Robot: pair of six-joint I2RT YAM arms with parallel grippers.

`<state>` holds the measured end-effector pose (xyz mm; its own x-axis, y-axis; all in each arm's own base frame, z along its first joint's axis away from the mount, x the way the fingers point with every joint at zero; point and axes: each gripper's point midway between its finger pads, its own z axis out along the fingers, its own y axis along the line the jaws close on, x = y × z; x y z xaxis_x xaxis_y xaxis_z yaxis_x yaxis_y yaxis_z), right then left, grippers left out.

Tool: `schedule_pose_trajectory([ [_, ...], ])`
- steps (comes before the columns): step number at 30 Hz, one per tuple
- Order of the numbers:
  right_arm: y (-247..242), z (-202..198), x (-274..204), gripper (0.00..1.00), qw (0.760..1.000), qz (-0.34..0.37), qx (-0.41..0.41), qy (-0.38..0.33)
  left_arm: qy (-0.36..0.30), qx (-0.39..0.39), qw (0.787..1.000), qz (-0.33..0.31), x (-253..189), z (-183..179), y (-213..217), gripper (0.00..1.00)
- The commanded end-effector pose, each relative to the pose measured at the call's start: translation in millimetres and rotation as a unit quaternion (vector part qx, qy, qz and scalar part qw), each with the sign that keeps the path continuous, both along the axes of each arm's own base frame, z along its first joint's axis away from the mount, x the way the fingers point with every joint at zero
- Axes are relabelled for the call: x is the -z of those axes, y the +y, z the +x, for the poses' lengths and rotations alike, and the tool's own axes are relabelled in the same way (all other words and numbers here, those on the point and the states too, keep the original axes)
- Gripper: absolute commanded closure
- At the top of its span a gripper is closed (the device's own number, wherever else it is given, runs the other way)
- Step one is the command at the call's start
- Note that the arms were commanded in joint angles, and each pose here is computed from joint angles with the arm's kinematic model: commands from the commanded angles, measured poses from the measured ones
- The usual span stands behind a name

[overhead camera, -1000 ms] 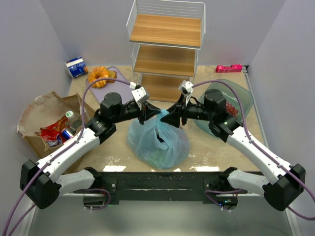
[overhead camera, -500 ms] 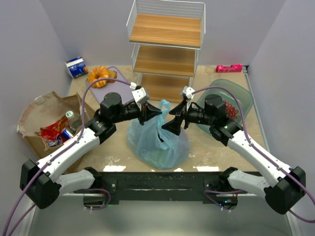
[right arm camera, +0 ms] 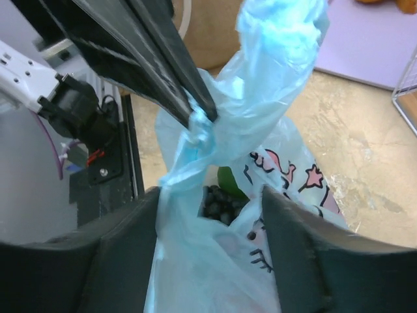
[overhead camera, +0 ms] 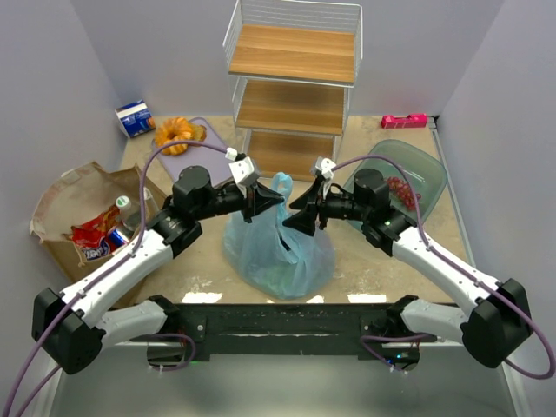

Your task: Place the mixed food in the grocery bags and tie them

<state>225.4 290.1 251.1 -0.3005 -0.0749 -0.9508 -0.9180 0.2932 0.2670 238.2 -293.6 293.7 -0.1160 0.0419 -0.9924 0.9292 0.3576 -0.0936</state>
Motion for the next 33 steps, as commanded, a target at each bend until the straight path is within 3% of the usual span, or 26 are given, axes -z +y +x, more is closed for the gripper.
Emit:
schedule_pose_trajectory([
  [1,8.2,2.4,-13.1,0.47,0.999,0.016,-0.027,-0.021,-0.047,-0.015,0.998,-0.025,-26.6,-2.2,10.0,1.00],
  [2,8.6,0.5,-11.5,0.51,0.999,0.016,-0.032,-0.017,-0.050,-0.017,0.998,-0.027,-29.4,-2.5,11.0,1.00],
  [5,8.5,-4.2,-9.7,0.85,0.999,0.023,-0.038,-0.010,-0.053,-0.021,0.998,-0.026,-32.2,-2.9,12.6,1.00],
  [6,7.7,-5.1,-13.5,0.94,0.999,0.029,-0.036,-0.016,-0.053,-0.028,0.998,-0.022,-32.0,-0.5,14.3,0.92],
  [8,5.3,-6.2,-14.8,1.00,0.999,0.029,-0.030,-0.020,-0.051,-0.042,0.998,-0.005,-31.5,4.1,20.7,0.63],
  [9,3.6,-4.6,-14.5,1.00,0.999,0.027,-0.023,-0.021,-0.054,-0.052,0.997,-0.004,-34.5,6.4,26.0,0.32],
  [12,0.2,-6.5,-19.3,1.00,0.999,0.023,-0.020,-0.030,-0.058,-0.067,0.996,-0.008,-37.2,11.1,46.1,0.08],
  [17,-1.6,-2.9,-23.9,1.00,0.999,0.017,-0.017,-0.036,-0.049,-0.089,0.995,0.005,-22.5,17.7,67.8,0.08],
  [23,-1.8,-0.2,-25.6,1.00,0.999,0.014,-0.014,-0.036,-0.034,-0.086,0.996,0.018,-8.0,10.7,72.0,0.16],
  [33,2.4,5.4,-31.0,1.00,0.998,-0.009,-0.031,-0.044,0.049,0.033,0.998,0.029,37.5,-2.9,42.7,0.51],
])
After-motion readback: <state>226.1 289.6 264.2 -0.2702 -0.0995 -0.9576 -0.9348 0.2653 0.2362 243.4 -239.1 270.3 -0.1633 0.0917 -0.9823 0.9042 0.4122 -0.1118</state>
